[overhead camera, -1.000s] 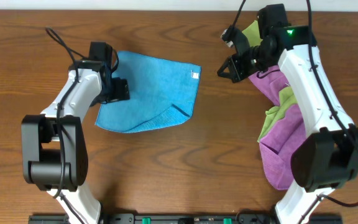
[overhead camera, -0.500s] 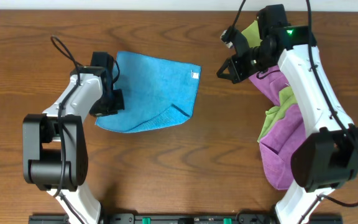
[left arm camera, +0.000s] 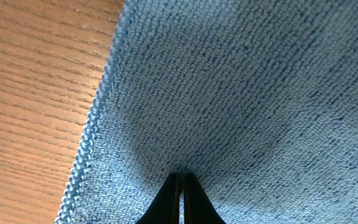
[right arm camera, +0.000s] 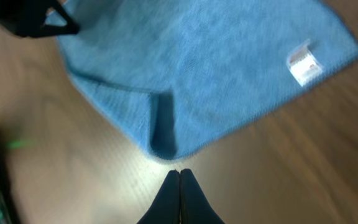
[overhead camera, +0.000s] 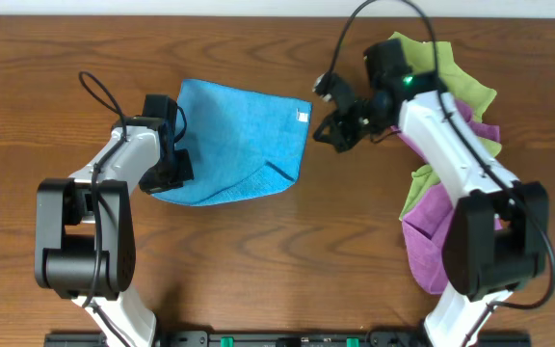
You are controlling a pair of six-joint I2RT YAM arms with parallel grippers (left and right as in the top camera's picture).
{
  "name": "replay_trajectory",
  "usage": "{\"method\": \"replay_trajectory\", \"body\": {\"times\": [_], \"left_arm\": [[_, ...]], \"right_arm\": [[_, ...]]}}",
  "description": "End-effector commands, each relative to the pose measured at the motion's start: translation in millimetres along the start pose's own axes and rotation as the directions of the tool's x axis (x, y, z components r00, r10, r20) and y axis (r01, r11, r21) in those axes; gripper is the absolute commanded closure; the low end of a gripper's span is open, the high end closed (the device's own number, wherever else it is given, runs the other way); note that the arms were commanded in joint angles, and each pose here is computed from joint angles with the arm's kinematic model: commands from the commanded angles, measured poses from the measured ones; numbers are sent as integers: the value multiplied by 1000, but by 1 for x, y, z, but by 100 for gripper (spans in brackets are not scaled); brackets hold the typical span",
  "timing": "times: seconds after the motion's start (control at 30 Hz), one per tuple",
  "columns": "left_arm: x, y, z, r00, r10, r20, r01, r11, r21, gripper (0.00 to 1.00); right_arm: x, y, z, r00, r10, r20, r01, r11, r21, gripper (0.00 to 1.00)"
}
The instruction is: Fold the cloth
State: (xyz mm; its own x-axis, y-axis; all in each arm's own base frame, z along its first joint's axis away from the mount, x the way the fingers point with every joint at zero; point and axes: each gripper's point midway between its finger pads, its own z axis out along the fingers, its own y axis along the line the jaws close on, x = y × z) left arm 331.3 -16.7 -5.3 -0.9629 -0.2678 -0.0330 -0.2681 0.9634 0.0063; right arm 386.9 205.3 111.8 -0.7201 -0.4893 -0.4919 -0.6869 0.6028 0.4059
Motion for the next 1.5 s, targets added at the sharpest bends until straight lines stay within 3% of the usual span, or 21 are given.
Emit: {"method": "replay_trajectory", "body": {"times": [0.0, 0.2, 0.5, 0.93, 1.17, 1.47], "left_arm": [[17, 0, 11, 997, -43, -70, 45, 999, 18, 94], [25, -2, 10, 994, -50, -95, 51, 999, 9, 94], [33, -12, 10, 993, -27, -116, 30, 999, 25, 94], [35, -17, 10, 993, -30, -118, 33, 999, 23, 94], [41, -30, 9, 990, -46, -132, 52, 998, 46, 94], [50, -48, 9, 993, 1, -117, 0, 1000, 16, 94]], "right_arm": [[9, 1, 30, 999, 18, -30, -17, 1000, 21, 99], [13, -14, 75, 996, -31, -80, 40, 992, 122, 99], [35, -23, 107, 989, -14, -147, 32, 992, 121, 99], [49, -40, 120, 981, 4, -191, 28, 985, 169, 99], [60, -68, 116, 972, 76, -222, -5, 953, 303, 99], [72, -109, 86, 955, 249, -161, -177, 914, 364, 99]]}}
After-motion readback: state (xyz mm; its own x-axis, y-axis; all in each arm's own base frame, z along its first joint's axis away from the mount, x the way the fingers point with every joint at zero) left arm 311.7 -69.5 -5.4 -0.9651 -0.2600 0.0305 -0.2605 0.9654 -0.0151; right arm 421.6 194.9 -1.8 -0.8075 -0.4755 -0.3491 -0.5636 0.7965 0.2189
